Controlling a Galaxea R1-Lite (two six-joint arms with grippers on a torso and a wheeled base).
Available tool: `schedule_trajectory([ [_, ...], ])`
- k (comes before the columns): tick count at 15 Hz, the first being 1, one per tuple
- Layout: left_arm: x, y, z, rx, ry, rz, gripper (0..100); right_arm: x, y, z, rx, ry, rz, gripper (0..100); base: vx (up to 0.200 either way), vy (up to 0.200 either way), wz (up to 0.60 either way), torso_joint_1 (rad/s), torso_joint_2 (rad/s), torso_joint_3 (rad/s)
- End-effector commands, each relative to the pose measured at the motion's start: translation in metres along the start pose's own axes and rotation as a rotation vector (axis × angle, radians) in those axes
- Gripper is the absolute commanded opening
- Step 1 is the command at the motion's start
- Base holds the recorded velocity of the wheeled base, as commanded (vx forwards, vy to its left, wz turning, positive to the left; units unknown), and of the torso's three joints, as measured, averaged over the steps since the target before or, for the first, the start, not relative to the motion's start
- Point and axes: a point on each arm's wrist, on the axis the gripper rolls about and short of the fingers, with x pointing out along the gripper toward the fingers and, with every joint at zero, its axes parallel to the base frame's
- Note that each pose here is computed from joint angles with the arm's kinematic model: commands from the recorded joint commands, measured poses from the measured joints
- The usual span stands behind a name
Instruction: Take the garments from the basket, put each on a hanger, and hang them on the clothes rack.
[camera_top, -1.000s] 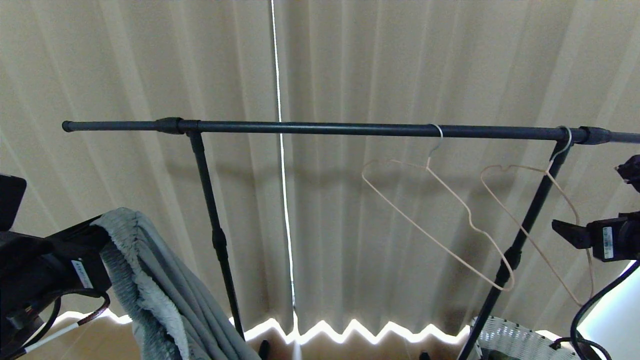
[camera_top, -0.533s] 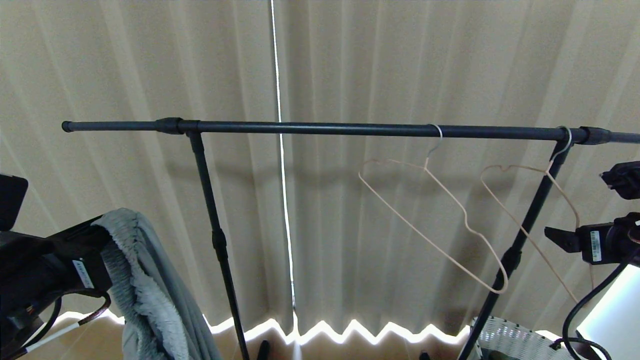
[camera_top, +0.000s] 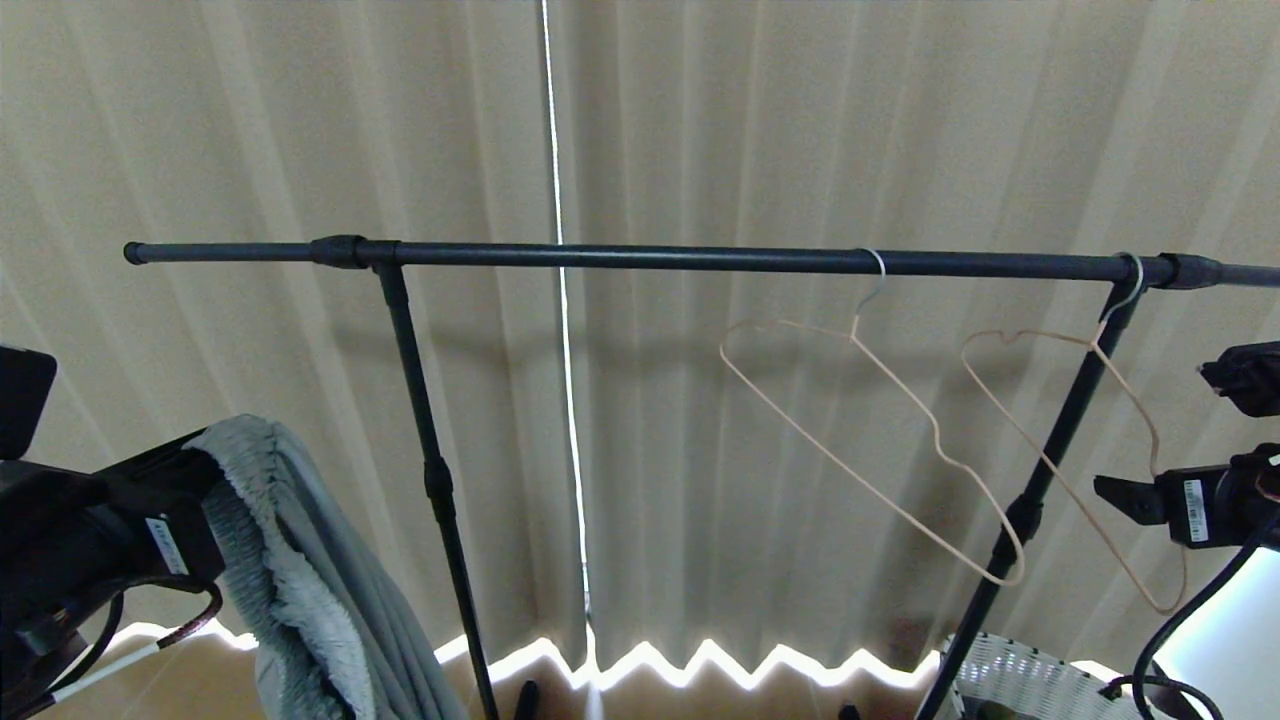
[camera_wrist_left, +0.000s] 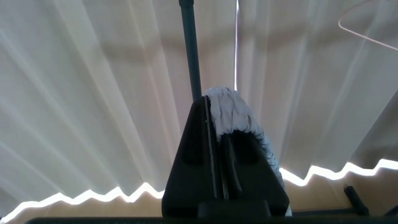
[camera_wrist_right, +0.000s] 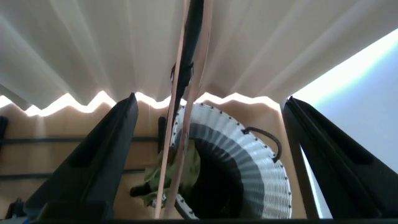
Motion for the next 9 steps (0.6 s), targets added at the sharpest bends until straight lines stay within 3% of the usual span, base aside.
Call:
schedule_trajectory([
  [1, 0.000, 0.000, 0.000, 0.000, 0.001, 0.000, 0, 0.000, 0.001, 0.003, 0.021, -0.009, 0.007, 100, 0.000, 0.000, 0.00, 0.000, 0.00, 0.000],
  [9, 0.000, 0.000, -0.001, 0.000, 0.003, 0.000, 0, 0.014, 0.011, 0.006, 0.103, 0.035, 0.035, 100, 0.000, 0.000, 0.00, 0.000, 0.00, 0.000],
])
